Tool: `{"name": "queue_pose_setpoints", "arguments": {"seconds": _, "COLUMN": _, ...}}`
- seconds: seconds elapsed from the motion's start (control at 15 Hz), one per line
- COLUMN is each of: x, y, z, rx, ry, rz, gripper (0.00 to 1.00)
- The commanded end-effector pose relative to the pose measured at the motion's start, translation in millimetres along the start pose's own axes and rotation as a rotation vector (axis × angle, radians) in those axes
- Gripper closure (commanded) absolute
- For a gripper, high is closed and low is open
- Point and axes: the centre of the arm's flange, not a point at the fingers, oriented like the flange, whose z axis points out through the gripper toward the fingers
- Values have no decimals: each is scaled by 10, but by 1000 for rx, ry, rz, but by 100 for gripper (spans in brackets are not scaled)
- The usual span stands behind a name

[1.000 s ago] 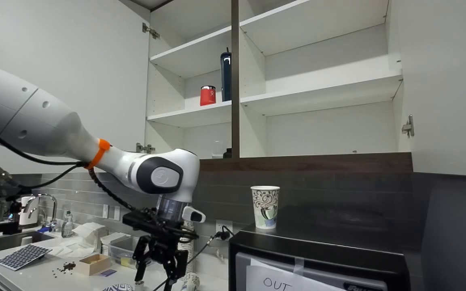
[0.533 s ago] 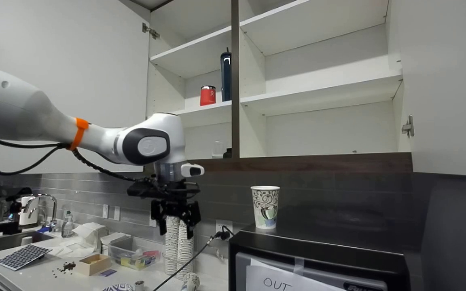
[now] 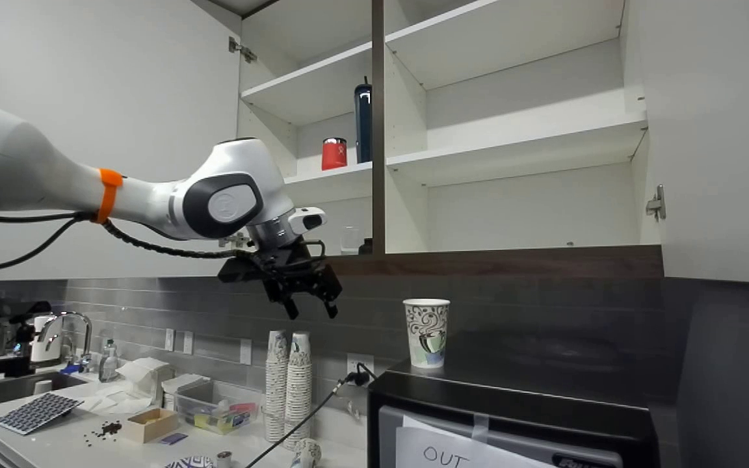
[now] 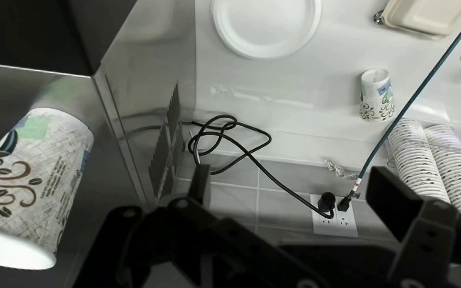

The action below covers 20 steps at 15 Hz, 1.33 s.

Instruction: Put the cup inside the cabinet on the right

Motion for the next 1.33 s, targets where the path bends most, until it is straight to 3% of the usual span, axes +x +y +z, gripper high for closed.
{"name": "queue_pose_setpoints", "arguments": {"seconds": 0.0, "x": 0, "y": 1, "z": 1, "rx": 0, "ry": 0, "rz": 2, "gripper": 0}}
{"name": "queue_pose_setpoints", "arguments": {"seconds": 0.33, "x": 465, "y": 307, "z": -248, "rx": -63, "ry": 112, "rz": 291, "gripper": 0}}
{"name": "queue_pose_setpoints", "arguments": {"seconds": 0.53, "x": 723, "y": 491, "z": -425, "rx": -154, "ry": 163, "rz": 418, "gripper": 0}}
{"name": "queue_pose_setpoints", "arguments": {"seconds": 0.8, "x": 945, "y": 820, "z": -568, "rx": -291, "ry": 161, "rz": 518, "gripper": 0}}
{"name": "queue_pose_setpoints", "arguments": {"seconds": 1.07, "x": 1004, "y": 1101, "z": -664, "rx": -412, "ry": 95, "rz": 528, "gripper": 0}}
{"name": "queue_pose_setpoints", "arguments": {"seconds": 1.27, "x": 968, "y": 1259, "z": -579, "rx": -399, "ry": -66, "rz": 534, "gripper": 0}}
